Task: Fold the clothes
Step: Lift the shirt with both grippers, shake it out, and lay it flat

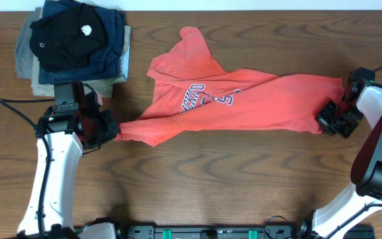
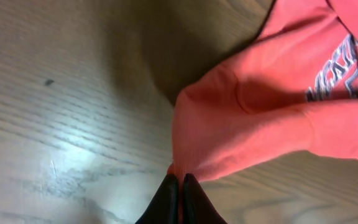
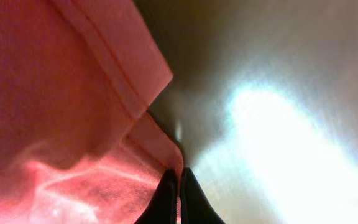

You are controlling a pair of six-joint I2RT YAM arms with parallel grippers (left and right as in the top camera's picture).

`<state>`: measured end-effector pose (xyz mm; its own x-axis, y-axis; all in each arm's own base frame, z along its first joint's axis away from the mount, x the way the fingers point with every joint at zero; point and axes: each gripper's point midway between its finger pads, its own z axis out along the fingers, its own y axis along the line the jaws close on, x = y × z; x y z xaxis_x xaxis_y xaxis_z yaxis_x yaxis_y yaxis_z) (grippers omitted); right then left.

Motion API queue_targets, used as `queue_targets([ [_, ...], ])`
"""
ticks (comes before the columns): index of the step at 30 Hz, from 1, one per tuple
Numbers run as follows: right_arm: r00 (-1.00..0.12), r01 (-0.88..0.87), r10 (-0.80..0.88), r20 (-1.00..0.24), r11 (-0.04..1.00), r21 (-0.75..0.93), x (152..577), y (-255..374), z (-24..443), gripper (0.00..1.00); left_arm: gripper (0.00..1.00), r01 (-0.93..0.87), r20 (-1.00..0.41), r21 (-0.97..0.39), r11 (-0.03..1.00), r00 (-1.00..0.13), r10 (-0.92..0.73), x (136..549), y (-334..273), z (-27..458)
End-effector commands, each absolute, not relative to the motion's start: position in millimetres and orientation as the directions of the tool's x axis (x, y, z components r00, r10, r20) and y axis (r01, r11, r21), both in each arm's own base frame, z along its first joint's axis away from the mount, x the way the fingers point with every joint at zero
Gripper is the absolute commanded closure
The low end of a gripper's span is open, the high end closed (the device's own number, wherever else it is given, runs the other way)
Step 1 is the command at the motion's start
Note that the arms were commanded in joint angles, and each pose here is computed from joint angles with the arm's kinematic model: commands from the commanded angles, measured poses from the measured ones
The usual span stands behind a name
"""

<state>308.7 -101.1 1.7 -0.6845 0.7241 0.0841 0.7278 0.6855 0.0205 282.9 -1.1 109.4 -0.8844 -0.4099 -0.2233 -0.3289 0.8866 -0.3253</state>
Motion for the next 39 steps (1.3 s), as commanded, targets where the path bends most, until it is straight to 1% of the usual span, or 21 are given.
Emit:
queue_targets([
  [1, -0.656, 0.754, 0.754, 0.022, 0.655, 0.053, 317.3, -115.1, 45.9, 0.99, 0.94, -0.286, -0.314, -0.374, 0.882, -0.856, -0.411, 283.9, -5.8, 148.4],
  [5, -0.641, 0.761, 0.766, -0.048, 0.642, 0.089, 309.1, -122.7, 105.8, 0.99, 0.94, -0.237, -0.431, -0.389, 0.890, -0.807, -0.404, 276.4, -6.9, 196.7],
  [9, -0.648, 0.721, 0.735, -0.199, 0.676, 0.151, 296.9, -121.5, 178.5, 0.99, 0.94, -0.181, -0.555, -0.401, 0.898, -0.732, -0.395, 260.8, -9.4, 253.6],
  [11, -0.638, 0.692, 0.712, -0.293, 0.697, 0.186, 286.9, -116.7, 216.0, 0.99, 0.94, -0.155, -0.612, -0.407, 0.900, -0.686, -0.395, 250.5, -11.1, 283.9],
  [15, -0.615, 0.641, 0.664, -0.426, 0.735, 0.220, 256.5, -103.0, 275.7, 0.99, 0.94, -0.087, -0.735, -0.415, 0.906, -0.555, -0.390, 219.4, -16.1, 361.4],
  [21, -0.598, 0.566, 0.578, -0.555, 0.795, 0.219, 209.3, -81.3, 348.9, 0.99, 0.94, 0.005, -0.855, -0.390, 0.921, -0.372, -0.361, 163.4, -25.1, 461.3],
  [25, -0.590, 0.518, 0.528, -0.611, 0.828, 0.215, 185.2, -67.7, 388.5, 0.99, 0.94, 0.059, -0.908, -0.365, 0.929, -0.245, -0.341, 129.8, -30.5, 511.9],
  [27, -0.565, 0.481, 0.491, -0.662, 0.849, 0.219, 181.9, -63.2, 408.1, 0.99, 0.94, 0.084, -0.925, -0.353, 0.932, -0.180, -0.334, 113.0, -33.2, 533.5],
  [31, -0.483, 0.456, 0.457, -0.747, 0.859, 0.231, 173.3, -59.5, 442.2, 0.98, 0.94, 0.121, -0.945, -0.327, 0.937, -0.070, -0.320, 85.9, -37.2, 564.9],
  [33, -0.460, 0.450, 0.448, -0.767, 0.862, 0.234, 170.6, -58.3, 450.9, 0.97, 0.94, 0.121, -0.948, -0.319, 0.940, -0.032, -0.318, 77.8, -36.3, 573.6],
  [36, -0.452, 0.452, 0.451, -0.770, 0.860, 0.239, 170.3, -58.2, 453.1, 0.97, 0.94, 0.091, -0.948, -0.318, 0.944, 0.004, -0.319, 73.9, -30.2, 579.4],
  [39, -0.465, 0.456, 0.457, -0.758, 0.858, 0.238, 177.5, -61.4, 450.1, 0.98, 0.94, -0.008, -0.947, -0.321, 0.947, 0.032, -0.321, 82.7, -11.3, 581.4],
])
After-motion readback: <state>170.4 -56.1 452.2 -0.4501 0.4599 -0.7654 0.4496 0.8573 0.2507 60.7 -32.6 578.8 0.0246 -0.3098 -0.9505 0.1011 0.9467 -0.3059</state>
